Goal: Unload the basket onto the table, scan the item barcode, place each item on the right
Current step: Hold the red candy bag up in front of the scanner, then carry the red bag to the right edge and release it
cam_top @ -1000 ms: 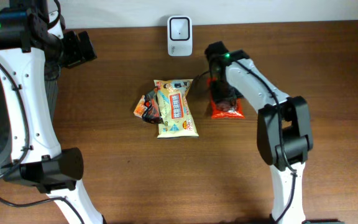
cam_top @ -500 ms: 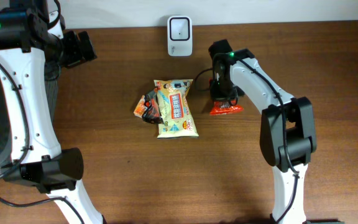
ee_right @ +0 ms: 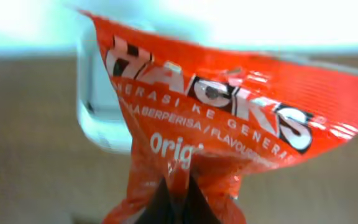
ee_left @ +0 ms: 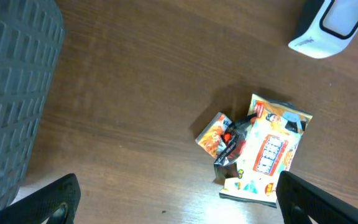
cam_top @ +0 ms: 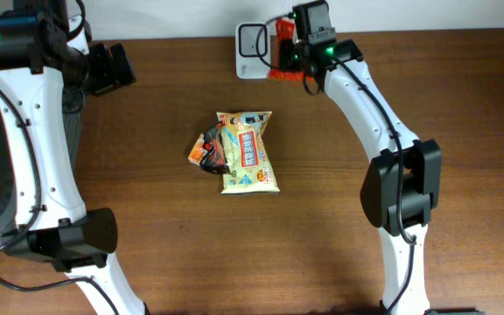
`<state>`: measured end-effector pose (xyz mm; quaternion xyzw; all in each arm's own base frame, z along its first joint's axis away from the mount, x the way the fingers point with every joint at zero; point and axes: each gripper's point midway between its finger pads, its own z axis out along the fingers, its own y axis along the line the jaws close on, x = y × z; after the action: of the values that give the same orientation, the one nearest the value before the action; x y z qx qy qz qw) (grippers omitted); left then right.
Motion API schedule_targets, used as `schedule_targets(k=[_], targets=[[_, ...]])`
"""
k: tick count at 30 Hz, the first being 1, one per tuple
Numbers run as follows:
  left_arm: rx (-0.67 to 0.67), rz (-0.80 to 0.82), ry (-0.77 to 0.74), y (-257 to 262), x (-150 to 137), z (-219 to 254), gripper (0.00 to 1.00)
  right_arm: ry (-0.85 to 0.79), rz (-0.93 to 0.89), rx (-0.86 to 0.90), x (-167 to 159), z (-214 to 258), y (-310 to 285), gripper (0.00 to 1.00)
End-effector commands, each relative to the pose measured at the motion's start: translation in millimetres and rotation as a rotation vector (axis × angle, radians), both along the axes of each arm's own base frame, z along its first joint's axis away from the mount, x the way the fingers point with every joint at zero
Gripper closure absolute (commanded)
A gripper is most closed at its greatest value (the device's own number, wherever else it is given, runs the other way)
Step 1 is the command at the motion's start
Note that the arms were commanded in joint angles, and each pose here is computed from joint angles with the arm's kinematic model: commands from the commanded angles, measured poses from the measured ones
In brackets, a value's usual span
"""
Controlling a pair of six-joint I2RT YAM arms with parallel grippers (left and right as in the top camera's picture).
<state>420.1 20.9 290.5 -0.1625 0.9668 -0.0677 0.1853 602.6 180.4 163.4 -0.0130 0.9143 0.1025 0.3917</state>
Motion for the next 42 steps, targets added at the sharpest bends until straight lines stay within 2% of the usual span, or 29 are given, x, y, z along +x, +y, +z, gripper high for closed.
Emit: schedule_targets(k=[1,4,10,17,24,25,27,30,33,36,39,42], targets=[[-0.004,-0.013,-0.01,-1,-1,3,0.01,-0.189,0.029,0.068,23,42,26,0.96],[-0.004,-0.013,-0.011,-1,-1,3,0.01,-0.323,0.043,0.114,46,50,43,0.96],[-0.004,-0.013,-0.01,-1,-1,3,0.01,-0.412,0.08,0.144,68,4,76,0.96],[-0.004,-0.013,-0.01,-1,-1,3,0.01,-0.502,0.085,0.092,70,28,77,0.96],[-0.004,-0.013,-0.01,-1,-1,3,0.01,-0.578,-0.12,0.026,66,113,7,0.96],[-0.004,-0.013,-0.01,-1,-1,3,0.01,-0.55,-0.154,0.003,65,116,-16,0.96],[-0.004,-0.013,-0.011,-1,-1,3,0.01,-0.453,-0.356,-0.055,59,109,-89,0.96],[-0.004,-0.013,-0.01,-1,-1,3,0.01,-0.247,-0.732,-0.144,23,75,-220,0.96],[-0.004,-0.013,-0.01,-1,-1,3,0.01,0.006,-0.889,-0.263,-30,31,-327,0.96],[-0.004,-0.013,-0.01,-1,-1,3,0.01,0.173,-1.034,-0.301,-85,10,-412,0.96],[-0.004,-0.013,-0.01,-1,-1,3,0.01,0.284,-1.264,-0.231,-150,-5,-488,0.96],[-0.004,-0.013,-0.011,-1,-1,3,0.01,0.344,-1.314,-0.046,-182,-30,-532,0.96]])
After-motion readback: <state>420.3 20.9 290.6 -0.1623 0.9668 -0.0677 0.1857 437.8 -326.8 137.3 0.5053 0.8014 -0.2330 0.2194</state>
